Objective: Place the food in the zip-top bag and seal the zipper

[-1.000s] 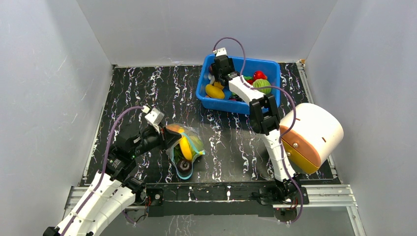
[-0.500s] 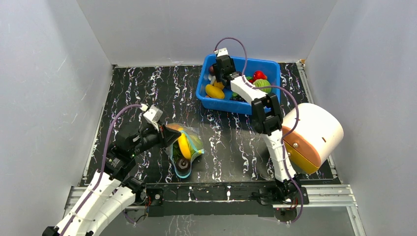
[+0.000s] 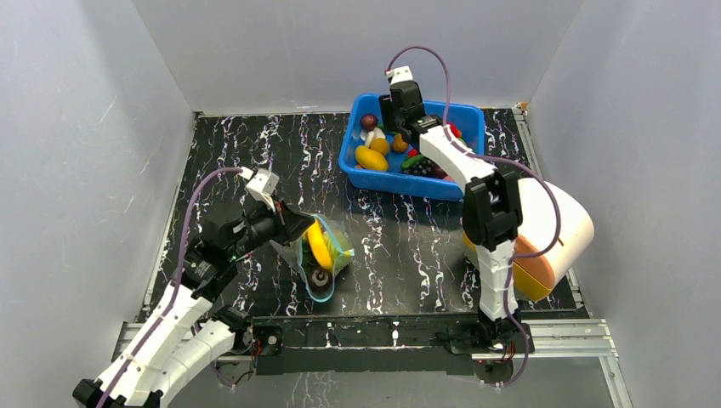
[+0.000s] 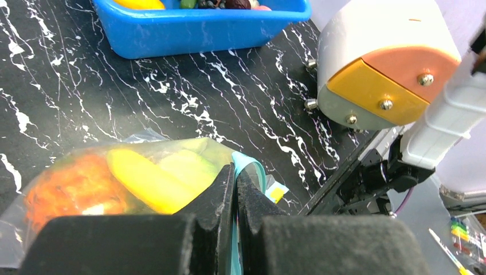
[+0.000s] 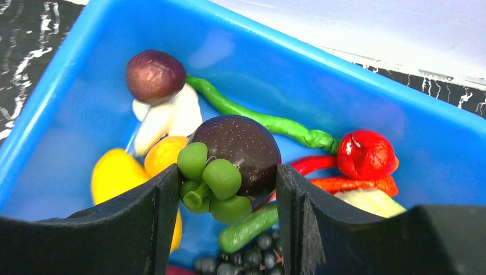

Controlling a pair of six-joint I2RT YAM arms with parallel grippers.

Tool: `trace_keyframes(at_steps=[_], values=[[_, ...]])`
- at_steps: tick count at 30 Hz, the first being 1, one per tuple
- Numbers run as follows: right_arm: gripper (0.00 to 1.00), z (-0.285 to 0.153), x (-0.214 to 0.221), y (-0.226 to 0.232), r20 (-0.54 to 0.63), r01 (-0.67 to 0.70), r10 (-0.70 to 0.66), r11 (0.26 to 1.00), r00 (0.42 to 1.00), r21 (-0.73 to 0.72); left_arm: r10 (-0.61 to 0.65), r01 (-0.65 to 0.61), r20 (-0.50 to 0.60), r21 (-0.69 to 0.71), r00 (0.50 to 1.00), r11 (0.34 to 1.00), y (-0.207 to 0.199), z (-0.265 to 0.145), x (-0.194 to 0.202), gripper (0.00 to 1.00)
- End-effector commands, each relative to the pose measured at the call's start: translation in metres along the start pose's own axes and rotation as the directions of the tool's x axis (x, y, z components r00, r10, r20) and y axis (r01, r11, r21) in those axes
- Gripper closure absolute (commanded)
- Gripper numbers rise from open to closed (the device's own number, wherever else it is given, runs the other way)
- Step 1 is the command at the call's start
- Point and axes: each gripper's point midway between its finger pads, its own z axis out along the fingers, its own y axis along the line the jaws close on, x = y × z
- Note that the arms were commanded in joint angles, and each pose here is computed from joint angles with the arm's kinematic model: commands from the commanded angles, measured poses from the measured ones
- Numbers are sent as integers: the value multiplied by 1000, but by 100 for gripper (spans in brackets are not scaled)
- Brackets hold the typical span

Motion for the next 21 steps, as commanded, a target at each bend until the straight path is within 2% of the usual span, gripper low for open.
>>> trace_keyframes(at_steps=[1, 5, 14, 21], values=[[75, -44, -26, -4, 44, -72, 75, 995, 996, -63, -28, 28, 91, 2, 995, 1000, -12, -2, -38, 100], [76, -78, -16, 2, 19, -112, 115, 984, 993, -141, -82, 87, 121, -38, 989, 995, -7, 1, -47, 100], [76, -167, -25, 14, 30, -170, 191, 924, 981, -343, -188, 202, 137, -89, 973, 975, 0, 10, -57, 100], [75, -246, -33, 37, 83, -121, 180, 873, 980, -472, -216, 237, 182, -102, 959, 966, 1, 10, -68, 100]])
